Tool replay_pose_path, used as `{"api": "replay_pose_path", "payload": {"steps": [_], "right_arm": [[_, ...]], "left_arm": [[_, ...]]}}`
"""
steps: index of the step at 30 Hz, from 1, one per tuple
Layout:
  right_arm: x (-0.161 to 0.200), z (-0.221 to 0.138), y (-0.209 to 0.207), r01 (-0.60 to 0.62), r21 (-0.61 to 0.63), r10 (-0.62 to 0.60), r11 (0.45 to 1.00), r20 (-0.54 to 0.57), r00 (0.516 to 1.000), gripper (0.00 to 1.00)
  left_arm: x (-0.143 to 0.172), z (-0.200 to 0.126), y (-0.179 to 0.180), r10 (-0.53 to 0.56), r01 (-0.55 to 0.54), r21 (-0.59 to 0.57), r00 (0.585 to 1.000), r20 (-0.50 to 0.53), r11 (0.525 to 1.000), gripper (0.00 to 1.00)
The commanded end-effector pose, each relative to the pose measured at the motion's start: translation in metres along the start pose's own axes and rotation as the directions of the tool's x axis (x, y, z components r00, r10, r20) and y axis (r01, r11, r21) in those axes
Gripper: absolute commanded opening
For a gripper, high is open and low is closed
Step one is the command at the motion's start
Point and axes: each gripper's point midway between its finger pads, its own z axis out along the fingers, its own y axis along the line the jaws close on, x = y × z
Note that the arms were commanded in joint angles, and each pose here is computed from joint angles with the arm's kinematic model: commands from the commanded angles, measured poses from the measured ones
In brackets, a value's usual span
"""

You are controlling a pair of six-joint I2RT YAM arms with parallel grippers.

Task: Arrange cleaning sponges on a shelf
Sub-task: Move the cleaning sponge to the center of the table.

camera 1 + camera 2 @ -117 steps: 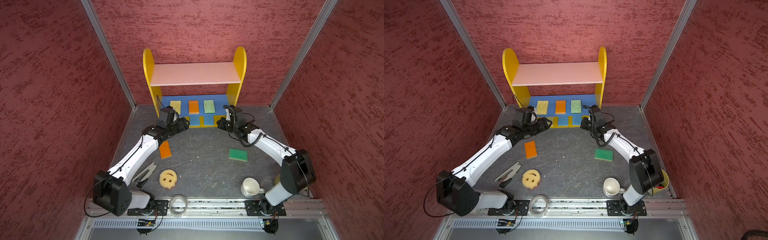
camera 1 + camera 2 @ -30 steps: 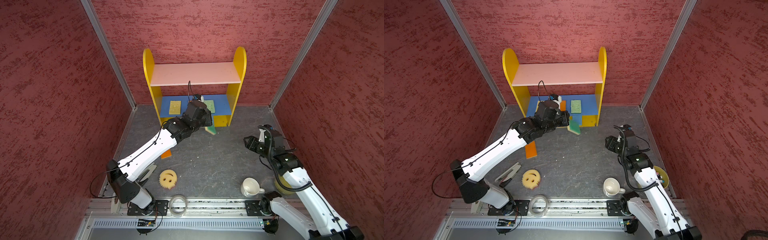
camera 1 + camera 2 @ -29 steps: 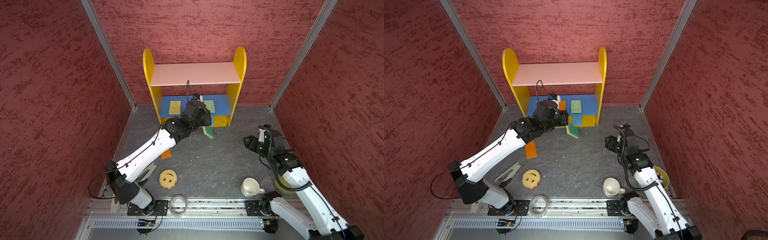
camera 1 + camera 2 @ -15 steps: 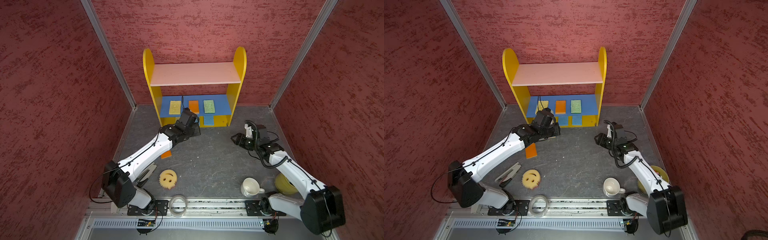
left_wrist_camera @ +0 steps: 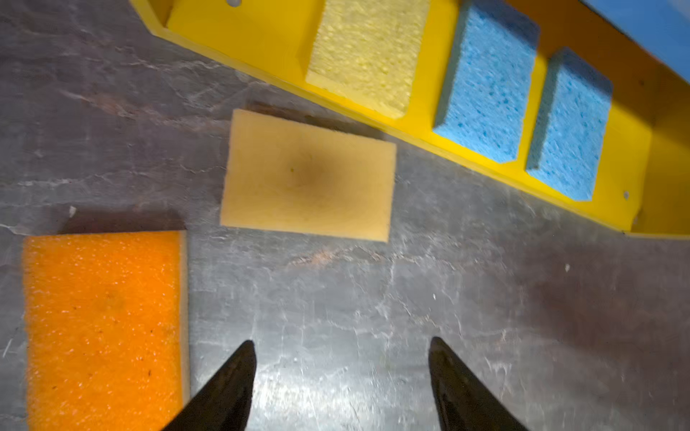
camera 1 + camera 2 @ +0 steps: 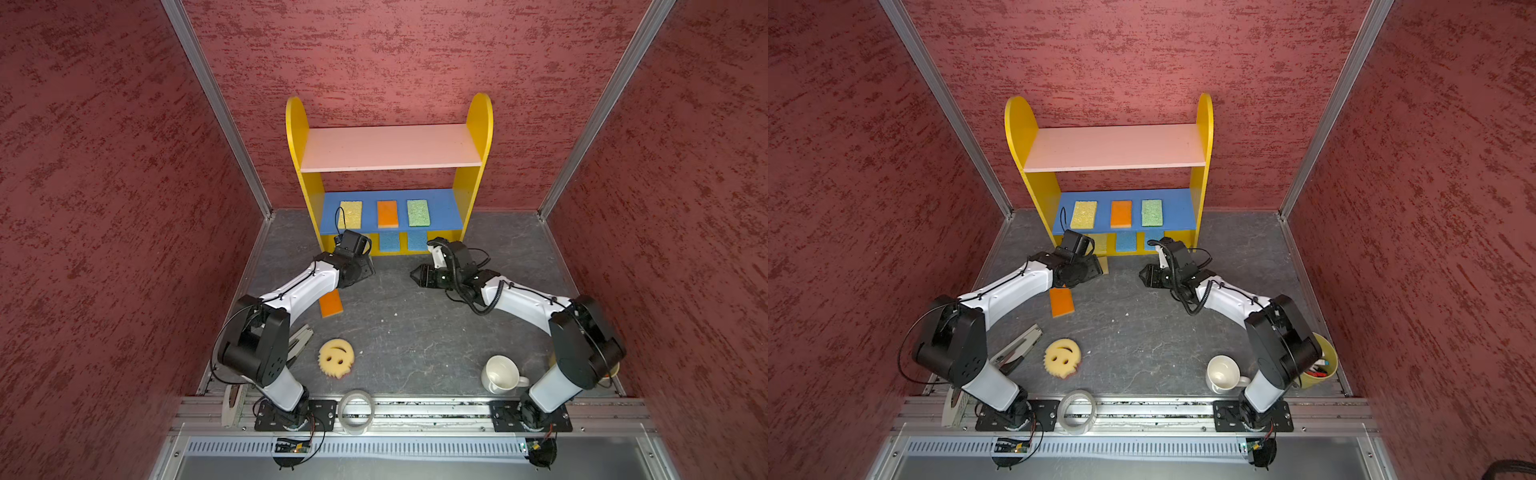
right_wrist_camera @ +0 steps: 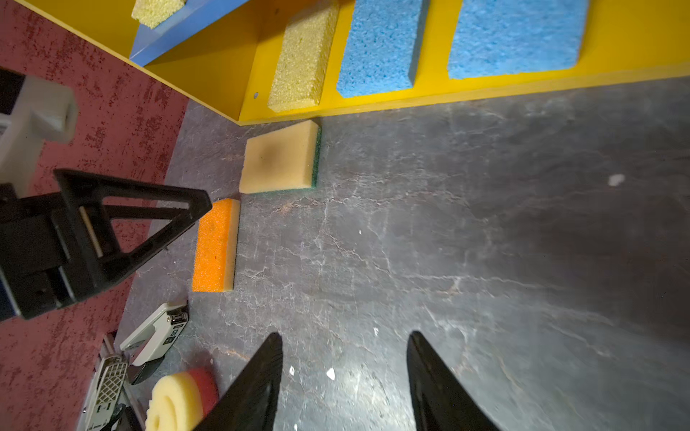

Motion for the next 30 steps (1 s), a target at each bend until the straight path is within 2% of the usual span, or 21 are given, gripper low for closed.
{"api": "replay_pose_path", "payload": {"steps": [1, 2, 6, 8, 10, 12, 14, 17, 21, 26, 30], "right_arm": [[-0.014, 0.010, 0.006, 0.030, 0.004, -0.030, 1.000, 0.066, 0.997, 0.55], [-0.012, 0.013, 0.006, 0.023, -0.002, -0.023, 1.000, 0.064, 0.998, 0.55], [-0.008, 0.018, 0.003, 0.004, -0.006, -0.004, 1.000, 0.055, 0.998, 0.54], [-0.006, 0.018, 0.001, 0.001, 0.000, -0.001, 1.000, 0.055, 0.998, 0.54], [-0.004, 0.016, -0.002, -0.004, 0.008, 0.004, 1.000, 0.057, 0.998, 0.54], [-0.005, 0.014, -0.001, -0.004, 0.008, 0.004, 1.000, 0.061, 0.998, 0.54], [-0.005, 0.012, 0.000, -0.006, 0.003, 0.006, 1.000, 0.065, 0.998, 0.54], [-0.006, 0.009, 0.002, -0.009, -0.002, 0.009, 1.000, 0.071, 0.997, 0.54], [-0.007, 0.007, 0.003, -0.016, -0.005, 0.016, 1.000, 0.074, 0.997, 0.54], [-0.009, 0.005, 0.005, -0.018, -0.010, 0.019, 1.000, 0.084, 0.996, 0.54], [-0.011, 0.005, 0.007, -0.019, -0.016, 0.021, 1.000, 0.085, 0.996, 0.54]], "left_arm": [[-0.022, 0.012, 0.012, 0.008, -0.003, -0.056, 0.996, 0.087, 0.998, 0.52], [-0.028, 0.015, 0.013, 0.018, -0.011, -0.076, 0.995, 0.100, 0.997, 0.45], [-0.049, 0.030, 0.022, 0.072, -0.041, -0.202, 0.986, 0.149, 0.979, 0.37], [-0.056, 0.038, 0.024, 0.090, -0.050, -0.244, 0.984, 0.156, 0.969, 0.38], [-0.060, 0.049, 0.026, 0.103, -0.058, -0.266, 0.982, 0.156, 0.962, 0.46], [-0.063, 0.060, 0.030, 0.105, -0.060, -0.290, 0.985, 0.141, 0.955, 0.49], [-0.062, 0.070, 0.034, 0.099, -0.059, -0.300, 0.988, 0.120, 0.952, 0.49], [-0.056, 0.081, 0.039, 0.096, -0.059, -0.314, 0.990, 0.104, 0.948, 0.43], [-0.042, 0.088, 0.039, 0.074, -0.053, -0.291, 0.995, 0.061, 0.955, 0.29], [-0.026, 0.080, 0.036, 0.089, -0.068, -0.279, 0.994, 0.065, 0.958, 0.27], [-0.028, 0.073, 0.036, 0.087, -0.065, -0.276, 0.994, 0.071, 0.959, 0.27]]}}
